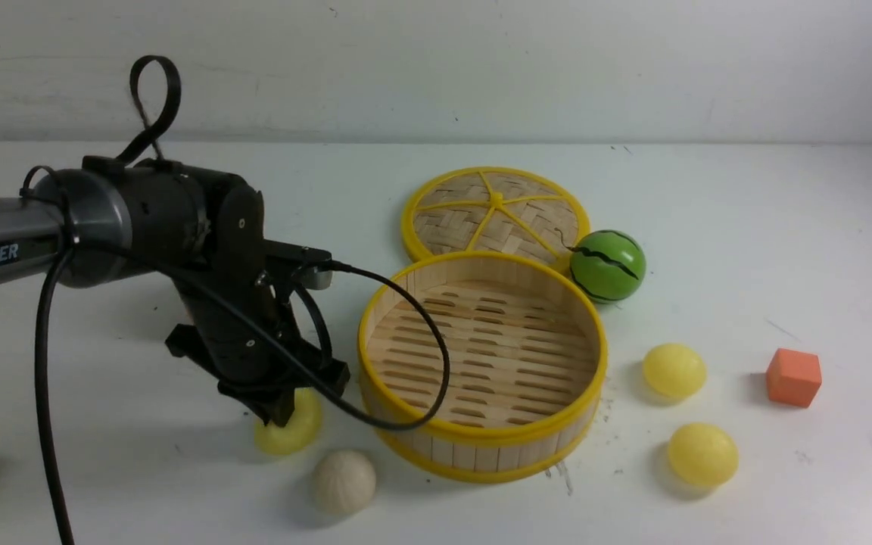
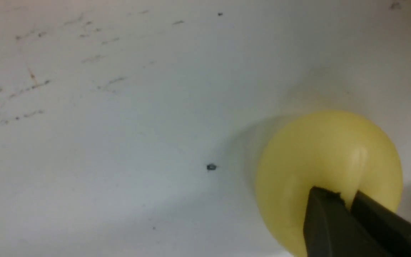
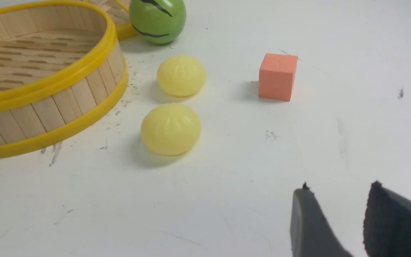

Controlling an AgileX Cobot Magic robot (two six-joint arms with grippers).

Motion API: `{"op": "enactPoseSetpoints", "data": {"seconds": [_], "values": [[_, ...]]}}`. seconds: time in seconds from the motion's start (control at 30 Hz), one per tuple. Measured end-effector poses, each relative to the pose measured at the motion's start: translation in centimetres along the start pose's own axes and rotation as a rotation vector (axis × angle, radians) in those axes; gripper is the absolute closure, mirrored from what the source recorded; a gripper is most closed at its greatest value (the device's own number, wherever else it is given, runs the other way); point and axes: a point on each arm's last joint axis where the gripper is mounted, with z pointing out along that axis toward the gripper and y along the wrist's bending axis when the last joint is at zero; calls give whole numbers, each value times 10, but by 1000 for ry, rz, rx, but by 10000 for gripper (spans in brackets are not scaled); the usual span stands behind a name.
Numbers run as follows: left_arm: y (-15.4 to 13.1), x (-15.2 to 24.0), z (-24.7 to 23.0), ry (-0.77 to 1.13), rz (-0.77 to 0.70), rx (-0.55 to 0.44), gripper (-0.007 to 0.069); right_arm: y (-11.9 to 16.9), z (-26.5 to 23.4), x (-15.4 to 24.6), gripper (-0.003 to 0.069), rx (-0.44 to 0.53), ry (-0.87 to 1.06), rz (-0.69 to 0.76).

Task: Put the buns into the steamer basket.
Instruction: Use the left arm to grab a steamed stuffed bun, then use the left arm to put the steamed stuffed bun into the steamer

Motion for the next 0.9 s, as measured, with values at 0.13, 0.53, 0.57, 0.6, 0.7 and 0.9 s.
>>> {"op": "enactPoseSetpoints", "data": {"seconds": [0.13,0.53,0.57,0.6,0.7,0.9], "values": [[-5,-6,-30,-62,-3,6,638,0,0,0,420,0,0,0],[-80,-74,-70,-260,127,65,638,0,0,0,420,0,0,0],[-80,-75,-66,-249,128,63,638,0,0,0,420,0,0,0],[-79,-80,-60,-242,129,54,638,0,0,0,420,0,0,0],[-77,-97,-26,-190,136,16,638,0,0,0,420,0,0,0],[-77,-108,-6,-139,138,-2,543,0,0,0,420,0,0,0]]}}
